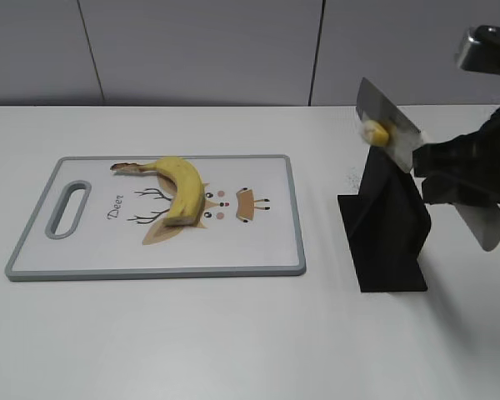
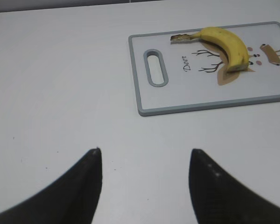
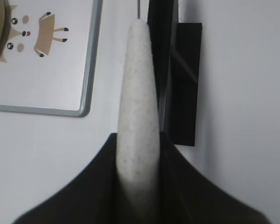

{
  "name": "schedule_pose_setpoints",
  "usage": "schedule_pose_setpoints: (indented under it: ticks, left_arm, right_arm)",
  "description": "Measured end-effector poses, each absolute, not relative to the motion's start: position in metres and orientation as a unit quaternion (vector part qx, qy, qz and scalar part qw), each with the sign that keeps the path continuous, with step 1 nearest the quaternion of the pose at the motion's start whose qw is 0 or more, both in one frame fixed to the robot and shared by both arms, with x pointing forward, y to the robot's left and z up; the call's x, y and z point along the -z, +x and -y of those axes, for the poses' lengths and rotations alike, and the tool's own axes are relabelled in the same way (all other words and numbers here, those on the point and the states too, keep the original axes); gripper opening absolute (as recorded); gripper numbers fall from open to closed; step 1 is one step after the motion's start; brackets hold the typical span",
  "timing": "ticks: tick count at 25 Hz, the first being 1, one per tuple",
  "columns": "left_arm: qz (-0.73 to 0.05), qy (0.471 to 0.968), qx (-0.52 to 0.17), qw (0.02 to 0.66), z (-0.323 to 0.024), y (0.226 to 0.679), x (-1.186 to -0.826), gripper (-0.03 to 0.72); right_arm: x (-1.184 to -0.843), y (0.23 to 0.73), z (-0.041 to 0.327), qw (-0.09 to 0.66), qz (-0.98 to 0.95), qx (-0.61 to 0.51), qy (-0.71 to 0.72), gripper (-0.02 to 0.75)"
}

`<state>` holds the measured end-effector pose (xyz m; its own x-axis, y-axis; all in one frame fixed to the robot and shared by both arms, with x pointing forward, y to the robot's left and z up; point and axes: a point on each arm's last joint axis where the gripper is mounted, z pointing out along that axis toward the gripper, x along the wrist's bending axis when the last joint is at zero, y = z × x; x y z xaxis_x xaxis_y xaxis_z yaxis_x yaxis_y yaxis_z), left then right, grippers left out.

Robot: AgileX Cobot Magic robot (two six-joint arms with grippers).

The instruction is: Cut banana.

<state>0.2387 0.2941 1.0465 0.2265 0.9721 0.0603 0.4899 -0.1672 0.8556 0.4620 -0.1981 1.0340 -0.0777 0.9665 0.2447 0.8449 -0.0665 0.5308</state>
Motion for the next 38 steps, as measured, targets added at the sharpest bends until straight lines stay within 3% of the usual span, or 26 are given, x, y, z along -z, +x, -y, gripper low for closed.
schedule_pose_setpoints:
  ticks: [7, 20, 29, 38]
  left_arm:
    - [-0.530, 0.690, -0.328, 0.368, -0.294, 0.239, -1.046, 0.557]
    - [-0.530, 0.690, -0.328, 0.368, -0.295, 0.239, -1.046, 0.542]
    - [-0.530, 0.690, -0.328, 0.367, -0.295, 0.239, -1.046, 0.538]
    - [-0.530, 0.690, -0.328, 0.367, -0.295, 0.239, -1.046, 0.537]
  right_arm:
    - [-1.012, 0.460, 0.198, 0.086, -0.675, -0.264, 0.684, 0.172]
    - [-1.003, 0.456, 0.200, 0.086, -0.674, -0.264, 0.685, 0.172]
    - [-1.034, 0.447, 0.204, 0.109, -0.645, -0.336, 0.678, 0.172]
    - [-1.035, 0.448, 0.207, 0.117, -0.627, -0.330, 0.696, 0.172]
